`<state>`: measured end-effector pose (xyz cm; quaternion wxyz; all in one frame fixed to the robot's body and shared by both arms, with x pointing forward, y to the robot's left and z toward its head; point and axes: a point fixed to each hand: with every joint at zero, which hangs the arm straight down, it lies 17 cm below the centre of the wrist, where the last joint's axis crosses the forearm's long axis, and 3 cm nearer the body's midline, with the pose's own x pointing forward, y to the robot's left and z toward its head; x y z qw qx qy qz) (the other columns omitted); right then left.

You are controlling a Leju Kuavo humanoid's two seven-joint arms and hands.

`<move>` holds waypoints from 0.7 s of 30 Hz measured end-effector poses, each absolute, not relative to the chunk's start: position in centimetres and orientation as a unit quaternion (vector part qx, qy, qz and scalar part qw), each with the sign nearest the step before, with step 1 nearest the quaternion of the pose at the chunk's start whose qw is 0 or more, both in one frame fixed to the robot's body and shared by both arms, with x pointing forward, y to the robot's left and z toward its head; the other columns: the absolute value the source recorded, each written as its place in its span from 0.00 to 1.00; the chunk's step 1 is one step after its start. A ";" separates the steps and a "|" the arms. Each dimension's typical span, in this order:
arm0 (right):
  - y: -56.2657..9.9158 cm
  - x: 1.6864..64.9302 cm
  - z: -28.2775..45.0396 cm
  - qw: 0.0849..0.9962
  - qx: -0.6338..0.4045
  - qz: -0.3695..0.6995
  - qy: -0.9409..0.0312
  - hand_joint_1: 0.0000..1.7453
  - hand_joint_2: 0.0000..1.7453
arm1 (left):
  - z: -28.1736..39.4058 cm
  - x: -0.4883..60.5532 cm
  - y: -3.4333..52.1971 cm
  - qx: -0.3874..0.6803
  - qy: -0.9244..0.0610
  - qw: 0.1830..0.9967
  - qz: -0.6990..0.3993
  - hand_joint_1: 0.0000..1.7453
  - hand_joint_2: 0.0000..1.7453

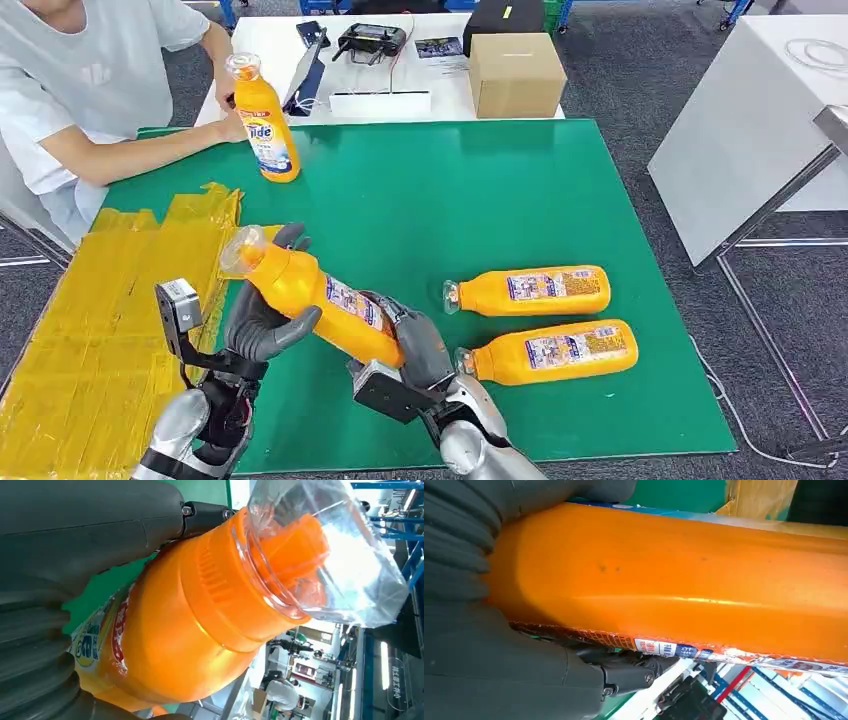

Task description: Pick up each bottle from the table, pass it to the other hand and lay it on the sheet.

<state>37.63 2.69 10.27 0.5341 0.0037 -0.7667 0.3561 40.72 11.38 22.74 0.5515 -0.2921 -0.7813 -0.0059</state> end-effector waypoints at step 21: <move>2.7 37.6 10.3 0.534 0.004 0.356 -0.767 1.00 1.00 | 22.8 40.7 11.4 -0.292 -0.781 0.551 -0.006 0.00 1.00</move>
